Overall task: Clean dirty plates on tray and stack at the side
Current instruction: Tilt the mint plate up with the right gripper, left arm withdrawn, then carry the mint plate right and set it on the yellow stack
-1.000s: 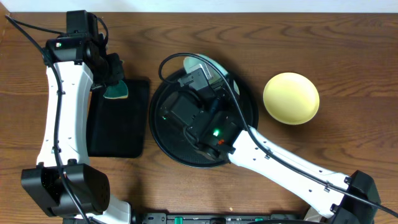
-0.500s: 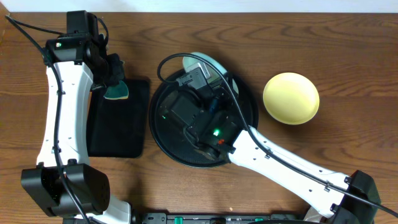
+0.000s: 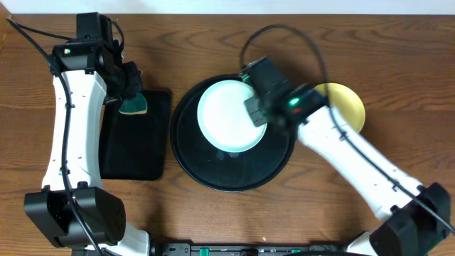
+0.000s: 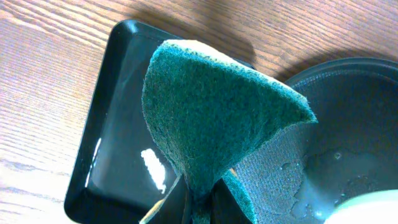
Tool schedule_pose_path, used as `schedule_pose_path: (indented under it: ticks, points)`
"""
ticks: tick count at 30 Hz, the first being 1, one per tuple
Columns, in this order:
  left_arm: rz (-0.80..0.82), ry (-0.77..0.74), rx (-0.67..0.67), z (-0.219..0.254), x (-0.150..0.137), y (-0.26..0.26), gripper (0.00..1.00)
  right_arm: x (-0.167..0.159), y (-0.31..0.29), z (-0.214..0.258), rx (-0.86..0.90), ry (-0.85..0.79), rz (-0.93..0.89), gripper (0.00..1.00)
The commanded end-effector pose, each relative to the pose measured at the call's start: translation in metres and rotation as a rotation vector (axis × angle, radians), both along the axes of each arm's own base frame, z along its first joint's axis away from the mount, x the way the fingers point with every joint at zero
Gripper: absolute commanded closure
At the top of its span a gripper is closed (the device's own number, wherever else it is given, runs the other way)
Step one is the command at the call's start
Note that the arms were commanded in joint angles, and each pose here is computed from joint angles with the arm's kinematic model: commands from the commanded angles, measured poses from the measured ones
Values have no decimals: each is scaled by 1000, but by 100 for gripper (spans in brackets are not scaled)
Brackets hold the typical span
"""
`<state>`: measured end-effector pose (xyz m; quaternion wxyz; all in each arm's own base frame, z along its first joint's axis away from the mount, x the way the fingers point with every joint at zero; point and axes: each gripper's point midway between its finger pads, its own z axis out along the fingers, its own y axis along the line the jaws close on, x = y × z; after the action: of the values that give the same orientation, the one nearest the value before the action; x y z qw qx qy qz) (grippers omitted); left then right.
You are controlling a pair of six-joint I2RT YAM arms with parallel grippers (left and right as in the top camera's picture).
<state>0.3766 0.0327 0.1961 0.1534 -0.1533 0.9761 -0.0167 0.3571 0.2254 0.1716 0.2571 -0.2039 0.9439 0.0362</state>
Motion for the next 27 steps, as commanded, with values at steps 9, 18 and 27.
schedule_pose_path:
  ticks: [9,18,27]
  points:
    - [8,30,-3,-6,-6,1,92,20,-112,22,309,163,-245,99]
    - [16,89,21,-23,-17,5,92,28,-242,-18,187,148,-599,99]
    - [10,93,27,-24,-18,6,93,19,-281,-72,185,136,-706,99]
